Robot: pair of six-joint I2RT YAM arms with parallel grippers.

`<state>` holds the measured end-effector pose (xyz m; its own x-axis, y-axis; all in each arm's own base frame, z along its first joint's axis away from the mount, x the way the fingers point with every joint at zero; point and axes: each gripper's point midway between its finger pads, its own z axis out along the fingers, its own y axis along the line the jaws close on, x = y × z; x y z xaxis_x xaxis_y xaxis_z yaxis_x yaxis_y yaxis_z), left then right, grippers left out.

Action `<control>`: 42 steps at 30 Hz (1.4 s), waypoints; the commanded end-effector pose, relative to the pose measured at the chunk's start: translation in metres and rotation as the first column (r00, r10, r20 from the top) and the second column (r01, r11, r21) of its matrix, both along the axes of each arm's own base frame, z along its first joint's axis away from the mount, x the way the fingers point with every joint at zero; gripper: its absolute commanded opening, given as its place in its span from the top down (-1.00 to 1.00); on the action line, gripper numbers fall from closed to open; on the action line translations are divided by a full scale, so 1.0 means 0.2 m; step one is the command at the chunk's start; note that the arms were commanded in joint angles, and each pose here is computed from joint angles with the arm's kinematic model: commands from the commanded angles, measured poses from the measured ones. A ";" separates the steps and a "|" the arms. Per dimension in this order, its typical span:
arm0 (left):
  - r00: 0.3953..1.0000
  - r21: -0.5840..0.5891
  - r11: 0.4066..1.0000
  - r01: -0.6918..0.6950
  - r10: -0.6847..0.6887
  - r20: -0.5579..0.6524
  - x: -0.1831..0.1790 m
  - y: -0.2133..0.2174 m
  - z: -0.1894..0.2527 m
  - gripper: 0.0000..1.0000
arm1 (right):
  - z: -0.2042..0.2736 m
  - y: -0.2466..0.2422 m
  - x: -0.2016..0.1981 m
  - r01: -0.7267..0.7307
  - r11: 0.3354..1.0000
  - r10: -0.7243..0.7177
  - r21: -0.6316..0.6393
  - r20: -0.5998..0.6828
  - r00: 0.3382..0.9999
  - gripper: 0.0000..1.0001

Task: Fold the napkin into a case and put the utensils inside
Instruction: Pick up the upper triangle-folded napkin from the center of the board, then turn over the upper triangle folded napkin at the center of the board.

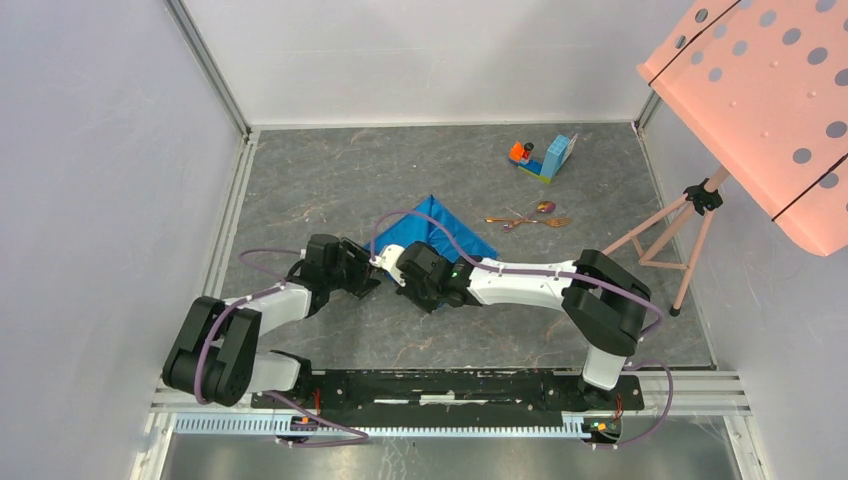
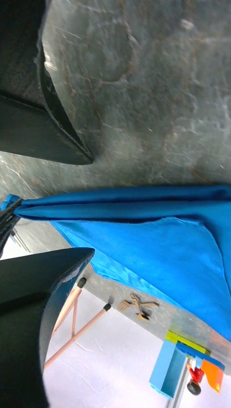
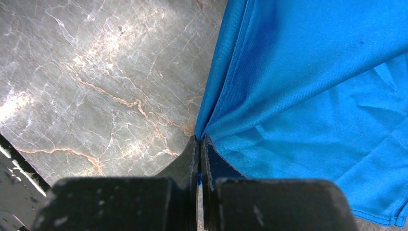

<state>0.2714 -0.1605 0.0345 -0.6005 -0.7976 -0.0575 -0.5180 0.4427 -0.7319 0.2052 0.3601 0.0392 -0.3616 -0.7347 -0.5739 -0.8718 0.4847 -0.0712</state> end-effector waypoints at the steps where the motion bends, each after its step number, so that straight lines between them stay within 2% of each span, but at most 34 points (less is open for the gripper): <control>1: 0.995 -0.005 0.998 -0.063 0.064 0.082 0.12 0.01 0.01 -0.41 | 0.13 0.06 0.02 0.000 0.995 -0.002 0.098 0.019 1.000 1.00; 5: 0.996 -0.007 0.999 -0.038 0.039 0.085 0.16 -0.02 -0.03 -0.27 | 0.13 0.05 0.02 0.001 0.995 -0.002 0.099 0.017 1.000 1.00; 10: 0.992 0.009 0.999 -0.033 0.032 0.120 0.19 -0.01 -0.02 0.02 | 0.13 0.06 0.02 -0.005 0.995 0.004 0.104 0.011 1.000 1.00; 14: 0.991 0.030 0.999 -0.019 0.014 0.130 0.20 -0.01 -0.01 0.41 | 0.13 0.09 0.01 -0.019 0.993 0.019 0.118 -0.006 1.000 1.00; 15: 0.992 0.031 0.999 -0.013 0.009 0.128 0.20 -0.01 0.00 0.57 | 0.13 0.10 0.01 -0.019 0.992 0.020 0.121 -0.006 1.000 1.00; 20: 0.996 0.047 0.999 -0.020 0.015 0.092 0.12 0.06 0.04 0.95 | 0.17 0.17 -0.07 -0.054 0.985 0.060 0.163 -0.032 0.998 1.00; 22: 0.998 0.060 0.998 -0.032 0.028 0.061 0.06 0.11 0.10 0.96 | 0.20 0.22 -0.12 -0.076 0.978 0.086 0.193 -0.044 0.995 1.00; 25: 0.997 0.198 0.978 -0.070 0.075 -0.018 -0.09 0.28 0.25 0.96 | 0.31 0.37 -0.24 -0.117 0.943 0.151 0.311 -0.089 0.984 1.00; 27: 0.991 0.304 0.947 -0.109 0.128 -0.044 -0.22 0.41 0.39 0.95 | 0.42 0.50 -0.35 -0.139 0.896 0.215 0.422 -0.139 0.967 1.00; 29: 0.980 0.367 0.914 -0.174 0.196 -0.024 -0.33 0.53 0.55 0.95 | 0.58 0.63 -0.48 -0.146 0.810 0.307 0.568 -0.197 0.931 1.00; 33: 0.947 0.487 0.818 -0.306 0.312 0.071 -0.52 0.74 0.89 0.95 | 0.97 0.78 -0.67 -0.073 0.556 0.491 0.828 -0.256 0.832 1.00; 35: 0.935 0.548 0.764 -0.341 0.338 0.110 -0.55 0.83 1.01 0.95 | 1.08 0.78 -0.71 -0.018 0.459 0.556 0.888 -0.271 0.785 1.00; 37: 0.945 0.588 0.747 -0.309 0.311 0.101 -0.51 0.84 1.04 0.96 | 1.09 0.77 -0.71 0.030 0.418 0.588 0.908 -0.296 0.753 1.00; 40: 0.966 0.645 0.731 -0.222 0.256 0.042 -0.35 0.81 0.98 0.96 | 1.05 0.70 -0.68 0.145 0.352 0.650 0.925 -0.352 0.674 1.00; 42: 0.980 0.709 0.688 -0.156 0.196 0.025 -0.21 0.77 0.91 0.95 | 0.97 0.62 -0.62 0.220 0.343 0.655 0.913 -0.400 0.641 1.00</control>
<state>0.1923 -0.0147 0.2564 -0.3258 -0.7854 -0.5262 -0.6465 0.5912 -0.4821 0.0870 0.5161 0.2378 -0.6885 -0.0753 -0.7213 -0.7022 -0.1792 0.6891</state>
